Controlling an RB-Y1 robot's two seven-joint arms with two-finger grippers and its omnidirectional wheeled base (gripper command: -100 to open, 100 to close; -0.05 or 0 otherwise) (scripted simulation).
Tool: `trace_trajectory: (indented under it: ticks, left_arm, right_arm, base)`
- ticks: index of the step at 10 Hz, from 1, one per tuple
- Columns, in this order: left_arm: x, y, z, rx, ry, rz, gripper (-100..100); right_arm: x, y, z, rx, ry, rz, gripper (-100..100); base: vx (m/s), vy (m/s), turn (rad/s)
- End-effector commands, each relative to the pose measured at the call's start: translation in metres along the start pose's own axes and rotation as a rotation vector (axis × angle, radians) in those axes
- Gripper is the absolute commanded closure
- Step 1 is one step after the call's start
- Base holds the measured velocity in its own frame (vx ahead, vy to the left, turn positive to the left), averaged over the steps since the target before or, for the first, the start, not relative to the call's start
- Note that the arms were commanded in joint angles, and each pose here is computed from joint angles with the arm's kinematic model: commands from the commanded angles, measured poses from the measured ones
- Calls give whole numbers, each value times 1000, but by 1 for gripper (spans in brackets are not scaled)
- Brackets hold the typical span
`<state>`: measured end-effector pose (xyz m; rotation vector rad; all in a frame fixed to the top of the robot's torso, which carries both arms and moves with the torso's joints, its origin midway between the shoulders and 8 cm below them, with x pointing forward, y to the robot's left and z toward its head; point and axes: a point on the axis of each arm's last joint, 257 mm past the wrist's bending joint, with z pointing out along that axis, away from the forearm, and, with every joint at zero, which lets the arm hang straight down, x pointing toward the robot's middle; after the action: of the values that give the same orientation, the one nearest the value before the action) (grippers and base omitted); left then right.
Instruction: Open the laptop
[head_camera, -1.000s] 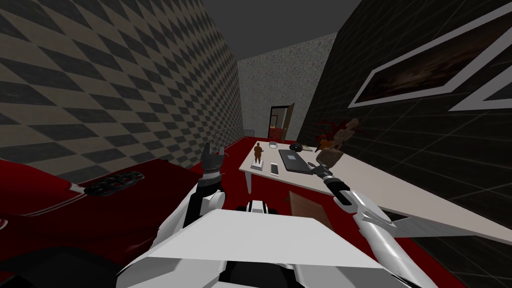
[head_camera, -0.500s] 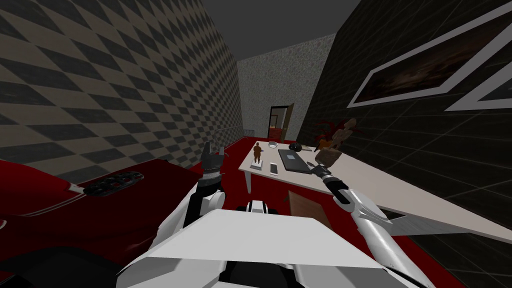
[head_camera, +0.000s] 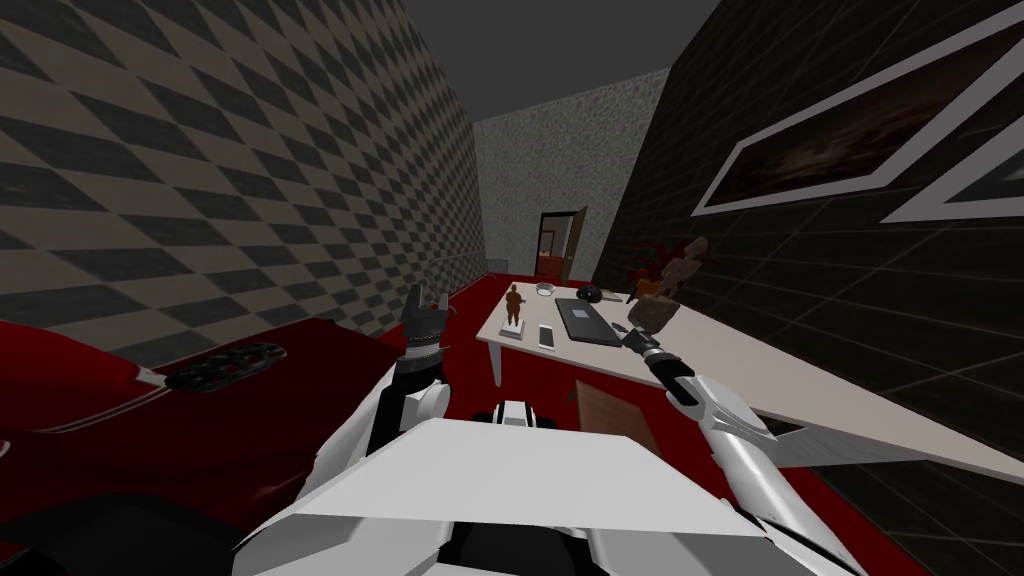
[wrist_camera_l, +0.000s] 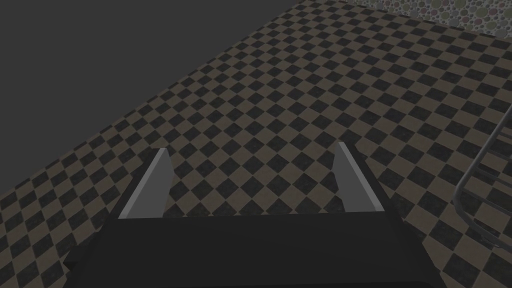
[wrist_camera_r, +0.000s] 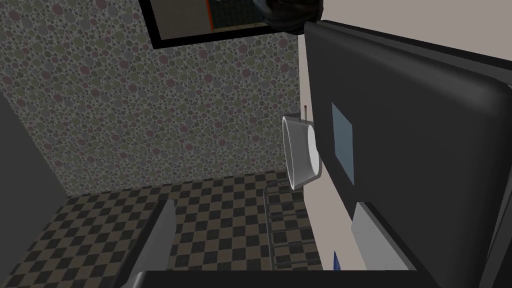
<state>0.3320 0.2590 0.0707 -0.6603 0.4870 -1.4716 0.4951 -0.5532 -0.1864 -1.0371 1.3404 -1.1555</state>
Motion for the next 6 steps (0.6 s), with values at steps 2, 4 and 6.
trace_trajectory:
  ticks: [2, 4, 6]
  left_arm:
    - [0, 0, 0, 0, 0, 0, 0]
    - [0, 0, 0, 0, 0, 0, 0]
    - [0, 0, 0, 0, 0, 0, 0]
  right_arm:
    - [-1, 1, 4, -11, -10, -108, -100]
    - [-1, 1, 4, -11, -10, -109, -100]
    - [29, 29, -7, -100, 55, -89, -100]
  base:
    - [-8, -10, -5]
    - [-6, -8, -2]
    - [-153, -137, 464]
